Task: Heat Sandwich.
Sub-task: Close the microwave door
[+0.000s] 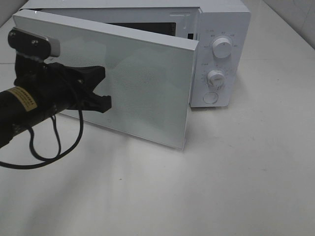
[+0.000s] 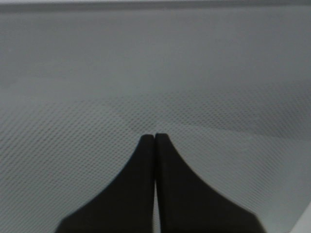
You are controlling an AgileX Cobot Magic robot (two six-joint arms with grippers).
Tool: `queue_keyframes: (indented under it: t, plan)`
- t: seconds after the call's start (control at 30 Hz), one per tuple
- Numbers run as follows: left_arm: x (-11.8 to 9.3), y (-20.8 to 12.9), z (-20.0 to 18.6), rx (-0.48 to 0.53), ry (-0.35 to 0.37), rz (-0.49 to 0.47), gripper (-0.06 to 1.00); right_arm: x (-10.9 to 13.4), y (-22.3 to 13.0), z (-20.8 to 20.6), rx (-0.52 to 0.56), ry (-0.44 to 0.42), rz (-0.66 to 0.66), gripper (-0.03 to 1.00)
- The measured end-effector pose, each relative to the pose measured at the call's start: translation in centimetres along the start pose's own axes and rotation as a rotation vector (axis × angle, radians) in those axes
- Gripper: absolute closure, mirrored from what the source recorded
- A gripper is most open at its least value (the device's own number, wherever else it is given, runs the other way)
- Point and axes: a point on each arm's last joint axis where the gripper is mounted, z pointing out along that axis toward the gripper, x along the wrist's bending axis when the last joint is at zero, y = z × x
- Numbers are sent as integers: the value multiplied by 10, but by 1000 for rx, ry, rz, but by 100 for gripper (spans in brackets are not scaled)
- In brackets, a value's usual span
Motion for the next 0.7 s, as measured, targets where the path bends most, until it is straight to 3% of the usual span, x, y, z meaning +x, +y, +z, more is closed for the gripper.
queue_keyframes:
  t: [0.27, 0.7]
  plan:
    - [-23, 9, 33, -38, -71, 12, 94, 0, 0, 0, 0, 0, 0, 23]
    - [-39, 14, 73, -47, -94, 5, 94, 0, 0, 0, 0, 0, 0, 23]
